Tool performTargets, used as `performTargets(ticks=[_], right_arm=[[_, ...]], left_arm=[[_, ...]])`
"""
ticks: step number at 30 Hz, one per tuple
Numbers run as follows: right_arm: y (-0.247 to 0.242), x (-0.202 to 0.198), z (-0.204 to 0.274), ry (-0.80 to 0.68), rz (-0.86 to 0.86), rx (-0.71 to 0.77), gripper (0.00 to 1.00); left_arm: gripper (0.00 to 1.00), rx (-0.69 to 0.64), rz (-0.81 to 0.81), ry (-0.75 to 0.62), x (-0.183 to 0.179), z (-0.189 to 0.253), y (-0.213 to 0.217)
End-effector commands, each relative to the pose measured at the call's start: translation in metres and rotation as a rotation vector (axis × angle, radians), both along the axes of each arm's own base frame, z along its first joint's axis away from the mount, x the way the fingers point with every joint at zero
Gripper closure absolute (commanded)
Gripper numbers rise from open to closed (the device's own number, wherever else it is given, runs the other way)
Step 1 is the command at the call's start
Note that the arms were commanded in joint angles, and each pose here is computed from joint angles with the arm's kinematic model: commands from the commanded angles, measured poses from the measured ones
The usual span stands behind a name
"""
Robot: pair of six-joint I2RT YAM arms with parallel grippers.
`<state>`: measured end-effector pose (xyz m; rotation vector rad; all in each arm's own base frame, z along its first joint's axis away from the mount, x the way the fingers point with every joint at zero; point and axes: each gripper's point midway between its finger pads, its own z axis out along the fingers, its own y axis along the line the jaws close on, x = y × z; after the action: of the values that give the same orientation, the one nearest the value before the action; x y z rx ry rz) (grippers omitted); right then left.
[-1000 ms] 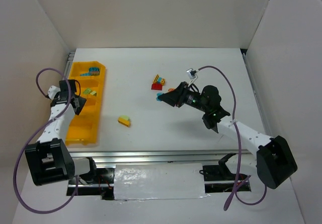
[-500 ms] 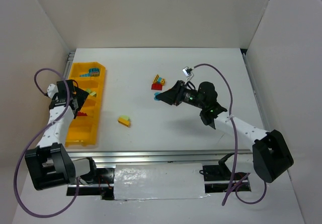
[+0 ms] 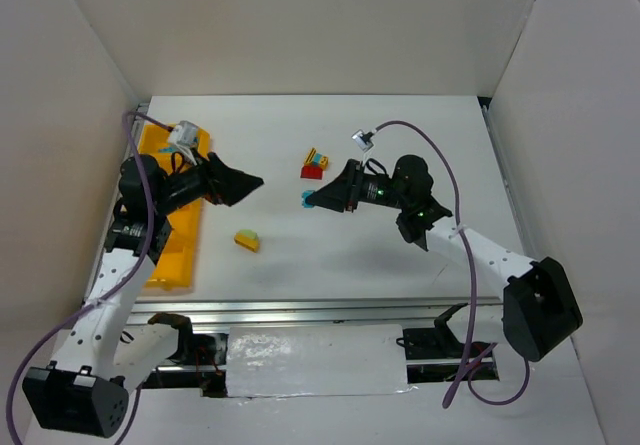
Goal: Sort the legos into containers by color
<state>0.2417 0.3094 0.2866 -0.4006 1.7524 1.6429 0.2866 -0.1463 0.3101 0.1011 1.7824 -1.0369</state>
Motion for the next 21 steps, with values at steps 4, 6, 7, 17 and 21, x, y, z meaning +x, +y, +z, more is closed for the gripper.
performTargets(ticks=[4, 6, 7, 17, 21], right_arm=[[-0.01, -0.053, 0.049, -0.181, 0.201, 0.063, 1.0], [-0.012, -0.064, 0.051, -0.199, 0.25, 0.062, 1.0], [-0.014, -0.069, 0.055, -0.208, 0.262, 0.072, 1.0], [-0.027, -0.052, 0.052, 0.136, 0.034, -0.046, 1.0], [-0.028, -0.065, 0.051, 0.2, 0.089, -0.055, 1.0]], left_arm=[[0.0, -0.134, -0.508, -0.238, -0.066, 0.055, -0.077], [0.0, -0.122, -0.547, -0.284, -0.077, 0.057, -0.093], [0.01, -0.108, -0.568, -0.315, -0.084, 0.058, -0.099], [0.0, 0.18, -0.446, -0.794, -0.1, 0.028, -0.12], [0.01, 0.262, -0.417, -0.927, -0.097, 0.032, -0.135]])
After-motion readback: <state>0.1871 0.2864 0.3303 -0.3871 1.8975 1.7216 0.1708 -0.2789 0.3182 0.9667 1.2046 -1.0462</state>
